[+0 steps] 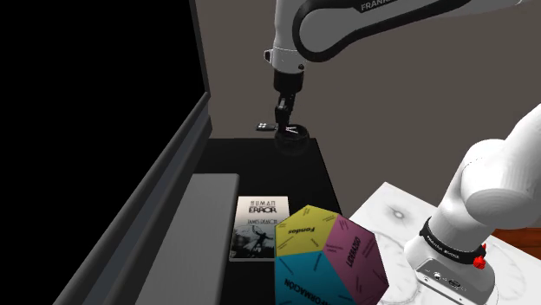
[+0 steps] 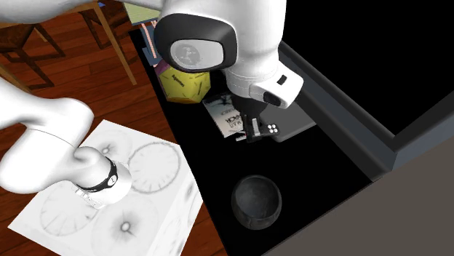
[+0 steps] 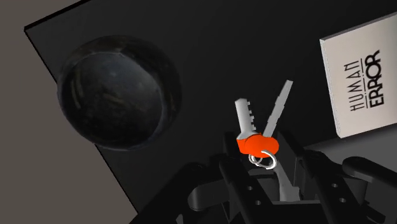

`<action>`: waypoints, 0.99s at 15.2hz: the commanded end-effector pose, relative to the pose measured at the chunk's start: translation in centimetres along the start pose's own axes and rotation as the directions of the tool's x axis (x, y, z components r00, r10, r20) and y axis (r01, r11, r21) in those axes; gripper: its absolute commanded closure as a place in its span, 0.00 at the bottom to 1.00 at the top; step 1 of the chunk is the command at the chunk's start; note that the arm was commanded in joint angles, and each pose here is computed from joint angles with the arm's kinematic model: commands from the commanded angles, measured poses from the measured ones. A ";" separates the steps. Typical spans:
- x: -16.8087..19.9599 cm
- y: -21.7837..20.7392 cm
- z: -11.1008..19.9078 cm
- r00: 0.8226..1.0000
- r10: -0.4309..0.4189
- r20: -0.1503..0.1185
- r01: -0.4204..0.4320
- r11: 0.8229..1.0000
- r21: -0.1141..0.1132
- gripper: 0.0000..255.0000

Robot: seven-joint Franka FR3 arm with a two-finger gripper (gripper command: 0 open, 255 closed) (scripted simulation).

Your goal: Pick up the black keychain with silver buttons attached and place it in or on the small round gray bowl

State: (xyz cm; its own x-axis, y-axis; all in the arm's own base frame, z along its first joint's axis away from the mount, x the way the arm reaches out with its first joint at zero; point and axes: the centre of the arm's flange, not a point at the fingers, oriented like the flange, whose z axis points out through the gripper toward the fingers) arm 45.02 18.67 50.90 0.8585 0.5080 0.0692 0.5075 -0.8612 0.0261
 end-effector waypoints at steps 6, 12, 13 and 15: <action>-0.9 9.4 -0.5 1.000 -0.001 0.000 0.001 1.000 0.000 1.00; -1.4 14.2 0.4 1.000 -0.001 0.000 0.001 1.000 0.000 1.00; -1.4 14.2 1.0 1.000 -0.001 0.000 0.001 1.000 0.000 1.00; -1.5 14.2 2.0 1.000 -0.001 0.000 0.001 1.000 0.000 1.00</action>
State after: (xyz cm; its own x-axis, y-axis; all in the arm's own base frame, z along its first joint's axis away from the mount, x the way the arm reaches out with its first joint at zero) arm 51.07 5.84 49.74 0.8580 0.5091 0.0688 0.5086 -0.8606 0.0258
